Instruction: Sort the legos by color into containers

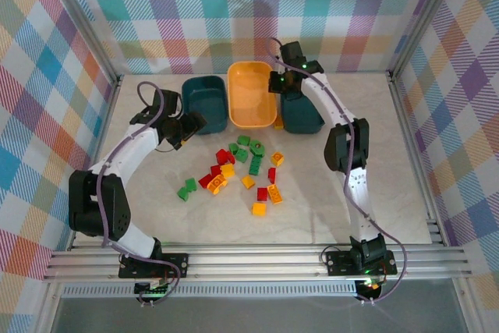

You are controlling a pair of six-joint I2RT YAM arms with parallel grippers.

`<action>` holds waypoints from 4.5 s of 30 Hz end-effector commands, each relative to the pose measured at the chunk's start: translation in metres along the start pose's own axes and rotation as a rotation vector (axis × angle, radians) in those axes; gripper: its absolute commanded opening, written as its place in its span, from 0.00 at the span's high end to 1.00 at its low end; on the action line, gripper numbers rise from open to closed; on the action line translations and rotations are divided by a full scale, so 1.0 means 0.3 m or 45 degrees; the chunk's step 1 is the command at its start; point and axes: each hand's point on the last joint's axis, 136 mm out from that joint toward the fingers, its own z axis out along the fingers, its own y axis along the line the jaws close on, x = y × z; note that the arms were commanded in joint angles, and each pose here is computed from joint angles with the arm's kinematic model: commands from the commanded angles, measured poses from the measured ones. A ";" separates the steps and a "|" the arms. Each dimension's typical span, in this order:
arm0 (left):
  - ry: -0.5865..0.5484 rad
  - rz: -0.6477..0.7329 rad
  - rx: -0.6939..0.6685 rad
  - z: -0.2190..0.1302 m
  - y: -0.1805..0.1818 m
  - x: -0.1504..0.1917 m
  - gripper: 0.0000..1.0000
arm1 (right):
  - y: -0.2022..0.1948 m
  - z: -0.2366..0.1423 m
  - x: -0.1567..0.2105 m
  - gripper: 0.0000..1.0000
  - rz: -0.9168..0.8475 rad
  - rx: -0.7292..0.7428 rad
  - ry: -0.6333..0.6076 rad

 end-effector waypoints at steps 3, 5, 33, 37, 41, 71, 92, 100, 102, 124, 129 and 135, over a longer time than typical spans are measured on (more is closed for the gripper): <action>-0.023 0.023 0.035 -0.050 -0.021 0.006 0.23 | 0.022 0.028 0.039 0.94 0.034 -0.031 0.062; -0.020 0.026 0.031 -0.049 -0.018 0.008 0.23 | 0.018 0.039 0.039 0.93 0.039 -0.027 0.060; 0.033 0.034 0.002 -0.040 0.020 0.057 0.22 | -0.183 0.018 0.090 0.51 0.210 0.121 0.033; 0.042 0.031 0.007 -0.031 0.018 0.058 0.22 | -0.197 -0.021 0.073 0.50 0.190 0.120 0.021; 0.050 0.030 0.008 -0.021 0.017 0.061 0.22 | -0.198 -0.056 0.072 0.52 0.146 0.137 0.013; 0.089 0.064 0.042 -0.017 -0.034 0.096 0.22 | -0.061 -0.049 0.243 0.51 -0.008 0.068 0.130; -0.077 0.064 -0.138 -0.032 0.051 0.032 0.23 | -0.172 -0.044 0.380 0.78 0.065 0.211 0.186; -0.079 0.024 -0.145 -0.021 0.064 0.022 0.23 | -0.154 0.036 0.423 0.60 0.001 0.197 0.307; -0.070 0.026 -0.136 -0.016 0.064 0.029 0.23 | -0.150 0.049 0.422 0.58 -0.010 0.186 0.312; -0.067 0.050 -0.104 -0.033 0.050 0.035 0.23 | -0.191 0.156 0.415 0.48 -0.080 0.297 0.352; -0.079 0.052 -0.106 -0.037 0.047 0.026 0.23 | -0.162 0.133 0.383 0.70 -0.108 0.282 0.299; -0.116 0.061 -0.112 -0.041 0.022 -0.018 0.23 | -0.052 -0.018 0.285 0.81 -0.097 0.153 0.129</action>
